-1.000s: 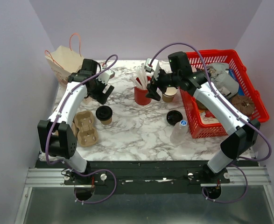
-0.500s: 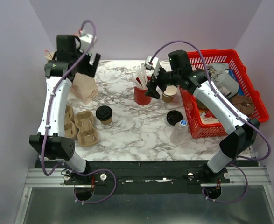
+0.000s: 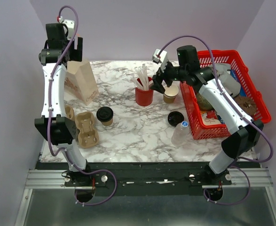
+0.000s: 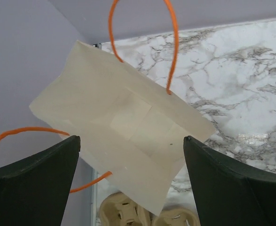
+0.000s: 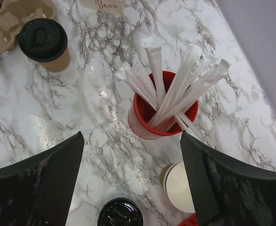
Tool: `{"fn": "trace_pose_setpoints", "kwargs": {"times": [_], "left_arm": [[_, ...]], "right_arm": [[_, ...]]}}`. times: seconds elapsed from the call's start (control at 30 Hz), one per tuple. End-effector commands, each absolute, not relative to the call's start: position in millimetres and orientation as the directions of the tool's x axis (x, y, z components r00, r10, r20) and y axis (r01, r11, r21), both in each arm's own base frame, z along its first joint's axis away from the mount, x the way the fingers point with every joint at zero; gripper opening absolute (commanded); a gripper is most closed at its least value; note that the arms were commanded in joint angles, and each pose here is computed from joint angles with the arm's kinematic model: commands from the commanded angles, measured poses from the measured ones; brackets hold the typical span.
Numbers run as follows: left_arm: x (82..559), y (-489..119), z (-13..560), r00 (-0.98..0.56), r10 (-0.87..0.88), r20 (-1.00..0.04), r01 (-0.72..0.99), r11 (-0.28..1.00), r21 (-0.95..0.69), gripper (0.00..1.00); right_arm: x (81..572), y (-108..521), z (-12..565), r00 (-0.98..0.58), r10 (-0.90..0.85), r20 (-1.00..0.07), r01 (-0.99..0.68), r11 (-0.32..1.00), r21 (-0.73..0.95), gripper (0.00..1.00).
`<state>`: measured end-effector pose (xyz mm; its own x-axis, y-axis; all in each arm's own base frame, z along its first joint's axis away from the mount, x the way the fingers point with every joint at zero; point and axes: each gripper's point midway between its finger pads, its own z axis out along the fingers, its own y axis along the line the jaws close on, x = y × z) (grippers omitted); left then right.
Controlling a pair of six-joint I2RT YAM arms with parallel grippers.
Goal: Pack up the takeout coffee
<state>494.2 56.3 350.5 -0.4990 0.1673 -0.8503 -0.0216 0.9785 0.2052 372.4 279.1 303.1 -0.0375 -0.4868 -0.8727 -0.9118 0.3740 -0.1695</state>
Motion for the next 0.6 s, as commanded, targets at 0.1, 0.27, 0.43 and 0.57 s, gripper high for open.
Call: {"fn": "trace_pose_setpoints", "kwargs": {"times": [0.1,0.27,0.43,0.57], "left_arm": [[438,122,400,-0.423,0.051,-0.905,-0.312,0.929,0.199,0.98],[412,130,366,-0.467,-0.096,-0.879,-0.356,0.930,0.088,0.98],[417,124,334,-0.500,-0.233,-0.834,-0.317,0.946,-0.075,0.97],[434,113,321,-0.503,-0.334,-0.797,-0.255,0.939,-0.232,0.96]], "right_arm": [[377,280,309,-0.033,-0.463,-0.886,-0.911,0.379,-0.163,0.92],[379,288,304,-0.067,-0.449,-0.891,-0.925,0.364,-0.114,0.92],[382,292,305,-0.076,-0.439,-0.896,-0.927,0.362,-0.099,0.92],[380,291,300,-0.086,-0.442,-0.893,-0.928,0.362,-0.090,0.92]]}}
